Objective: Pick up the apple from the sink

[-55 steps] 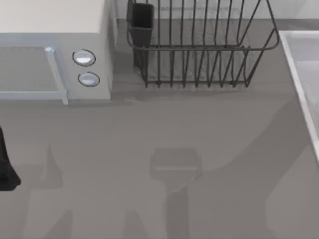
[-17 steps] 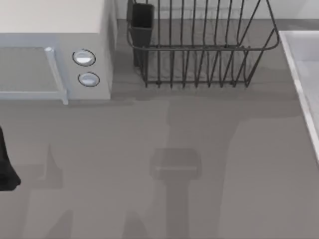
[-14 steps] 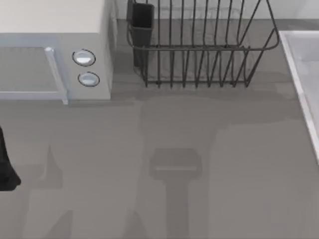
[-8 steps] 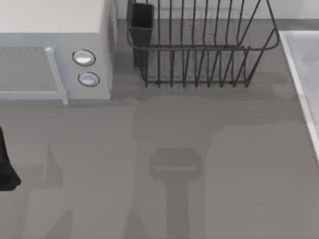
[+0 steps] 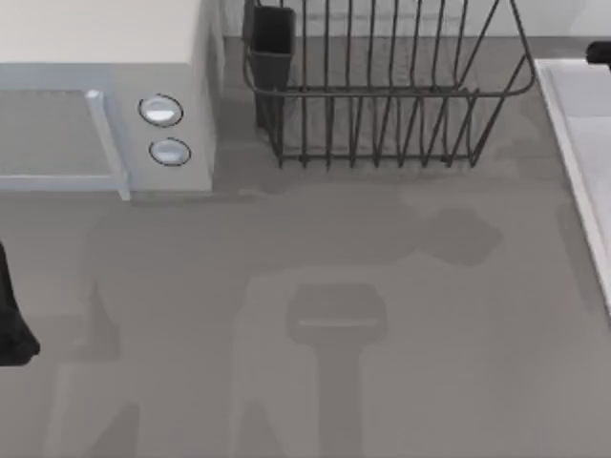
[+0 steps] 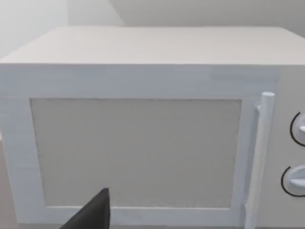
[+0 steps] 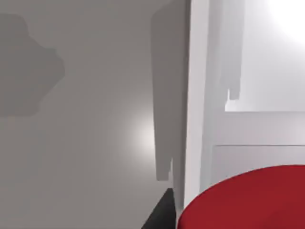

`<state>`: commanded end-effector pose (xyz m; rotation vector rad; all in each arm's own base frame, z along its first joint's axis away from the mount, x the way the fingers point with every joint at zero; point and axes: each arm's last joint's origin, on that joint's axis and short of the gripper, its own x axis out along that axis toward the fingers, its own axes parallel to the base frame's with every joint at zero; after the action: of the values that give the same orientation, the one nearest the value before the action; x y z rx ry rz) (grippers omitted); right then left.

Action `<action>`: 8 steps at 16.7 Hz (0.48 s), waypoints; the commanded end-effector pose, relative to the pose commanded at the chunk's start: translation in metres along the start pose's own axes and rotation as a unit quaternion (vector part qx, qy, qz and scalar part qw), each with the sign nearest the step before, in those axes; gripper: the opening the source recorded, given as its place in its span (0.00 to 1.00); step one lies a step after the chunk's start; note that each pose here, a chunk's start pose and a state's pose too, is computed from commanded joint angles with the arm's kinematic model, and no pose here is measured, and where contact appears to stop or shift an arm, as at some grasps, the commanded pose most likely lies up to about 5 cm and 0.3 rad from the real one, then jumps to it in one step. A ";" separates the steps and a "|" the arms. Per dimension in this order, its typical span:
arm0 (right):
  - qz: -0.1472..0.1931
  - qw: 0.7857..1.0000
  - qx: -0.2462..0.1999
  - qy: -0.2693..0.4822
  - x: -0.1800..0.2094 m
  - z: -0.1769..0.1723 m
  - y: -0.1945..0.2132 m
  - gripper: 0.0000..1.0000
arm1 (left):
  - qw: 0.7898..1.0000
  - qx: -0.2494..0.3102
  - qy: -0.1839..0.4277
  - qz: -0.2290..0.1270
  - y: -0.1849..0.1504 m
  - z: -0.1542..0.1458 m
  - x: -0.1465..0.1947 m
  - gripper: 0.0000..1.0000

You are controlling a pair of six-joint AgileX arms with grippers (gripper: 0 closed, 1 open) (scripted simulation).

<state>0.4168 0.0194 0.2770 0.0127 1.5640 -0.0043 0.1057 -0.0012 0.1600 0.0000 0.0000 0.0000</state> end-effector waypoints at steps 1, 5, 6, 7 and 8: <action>-0.001 1.000 0.000 0.006 0.004 -0.009 0.019 0.00 | 1.000 0.000 0.000 0.000 0.000 0.000 0.000 1.00; -0.003 1.000 -0.001 0.006 0.008 -0.044 0.075 0.00 | 1.000 0.000 0.000 0.000 0.000 0.000 0.000 1.00; -0.003 1.000 0.000 0.004 0.007 -0.049 0.081 0.00 | 1.000 0.000 0.000 0.000 0.000 0.000 0.000 1.00; -0.003 1.000 0.000 0.003 0.007 -0.051 0.084 0.00 | 1.000 0.000 0.000 0.000 0.000 0.000 0.000 1.00; -0.003 1.000 0.000 0.003 0.007 -0.051 0.084 0.00 | 1.000 0.000 0.000 0.000 0.000 0.000 0.000 1.00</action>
<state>0.3669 0.1037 0.2700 0.0078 1.5708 -0.0078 0.1057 -0.0012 0.1600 0.0000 0.0000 0.0000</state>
